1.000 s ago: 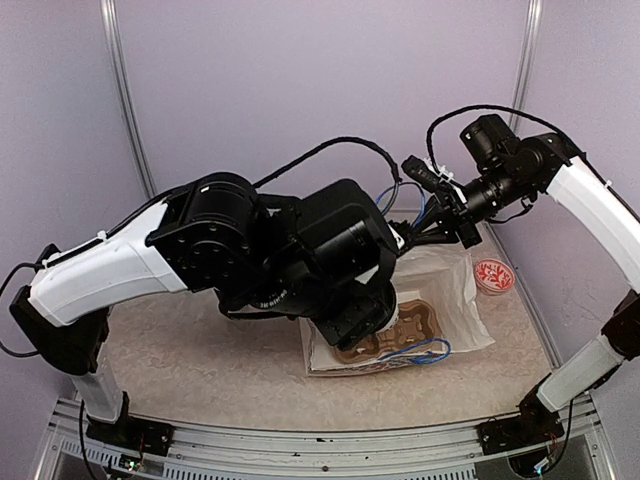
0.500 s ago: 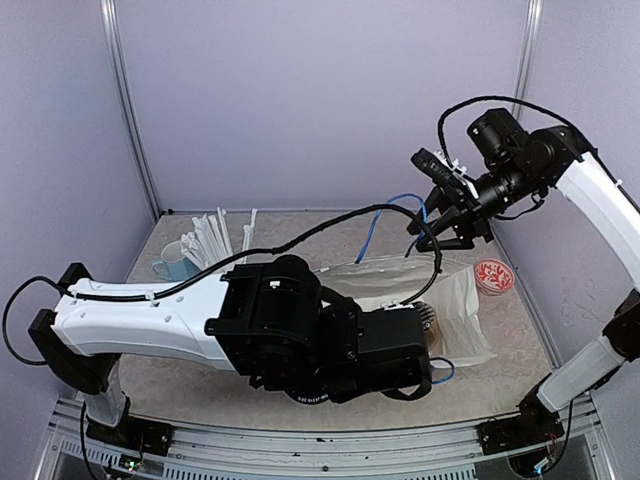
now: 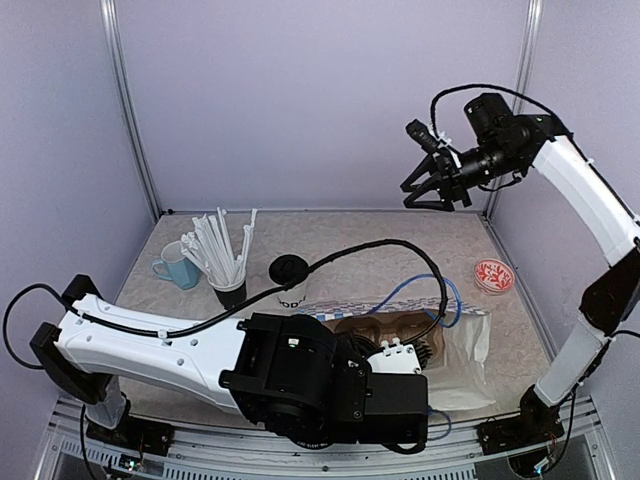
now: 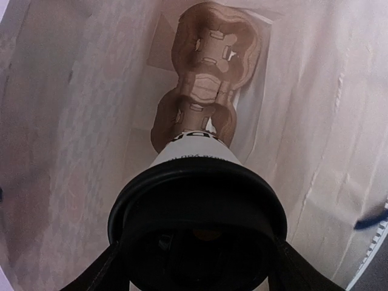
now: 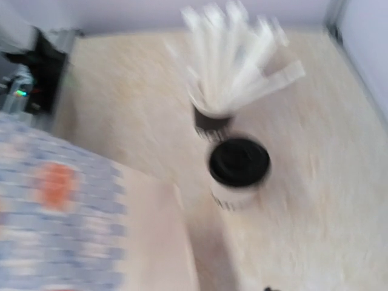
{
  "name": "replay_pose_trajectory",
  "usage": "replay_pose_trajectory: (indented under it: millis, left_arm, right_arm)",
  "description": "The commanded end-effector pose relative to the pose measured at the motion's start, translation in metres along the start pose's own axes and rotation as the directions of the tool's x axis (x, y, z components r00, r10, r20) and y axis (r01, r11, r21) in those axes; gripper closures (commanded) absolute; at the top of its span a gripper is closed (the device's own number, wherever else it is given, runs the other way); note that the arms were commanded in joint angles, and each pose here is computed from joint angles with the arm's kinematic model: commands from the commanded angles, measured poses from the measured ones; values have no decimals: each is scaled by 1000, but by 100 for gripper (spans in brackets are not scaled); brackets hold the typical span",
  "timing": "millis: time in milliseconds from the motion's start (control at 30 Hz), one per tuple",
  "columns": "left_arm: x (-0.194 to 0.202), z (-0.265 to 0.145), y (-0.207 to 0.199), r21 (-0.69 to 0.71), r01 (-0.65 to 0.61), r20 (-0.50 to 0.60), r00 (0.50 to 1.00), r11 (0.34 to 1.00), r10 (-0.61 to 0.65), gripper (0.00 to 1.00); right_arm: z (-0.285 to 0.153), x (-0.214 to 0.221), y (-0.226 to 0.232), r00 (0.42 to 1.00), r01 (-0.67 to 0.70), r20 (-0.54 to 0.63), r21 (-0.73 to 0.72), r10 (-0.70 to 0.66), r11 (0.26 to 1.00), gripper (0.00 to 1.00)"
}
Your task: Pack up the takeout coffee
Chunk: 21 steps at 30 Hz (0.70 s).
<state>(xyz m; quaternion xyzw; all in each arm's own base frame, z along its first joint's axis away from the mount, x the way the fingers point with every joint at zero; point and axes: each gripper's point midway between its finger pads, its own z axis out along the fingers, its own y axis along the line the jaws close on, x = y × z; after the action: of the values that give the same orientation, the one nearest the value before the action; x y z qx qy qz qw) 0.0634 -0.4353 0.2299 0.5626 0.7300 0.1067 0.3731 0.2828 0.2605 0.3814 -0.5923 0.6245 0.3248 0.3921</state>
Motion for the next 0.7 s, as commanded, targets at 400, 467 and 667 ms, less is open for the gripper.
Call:
replay_pose_trajectory:
  millis: [400, 467, 667]
  left_arm:
    - [-10, 17, 0, -76, -103, -3, 995, 992, 103, 40]
    - [-7, 20, 3, -78, -109, -12, 994, 991, 108, 39]
    - [-7, 27, -1, -74, -129, -14, 992, 989, 129, 39]
  right_arm:
    - [96, 152, -54, 944, -281, -205, -79, 260, 957, 56]
    - [101, 163, -49, 934, -309, -220, -97, 282, 946, 56]
    - [116, 198, -32, 899, -381, -288, -135, 331, 915, 59]
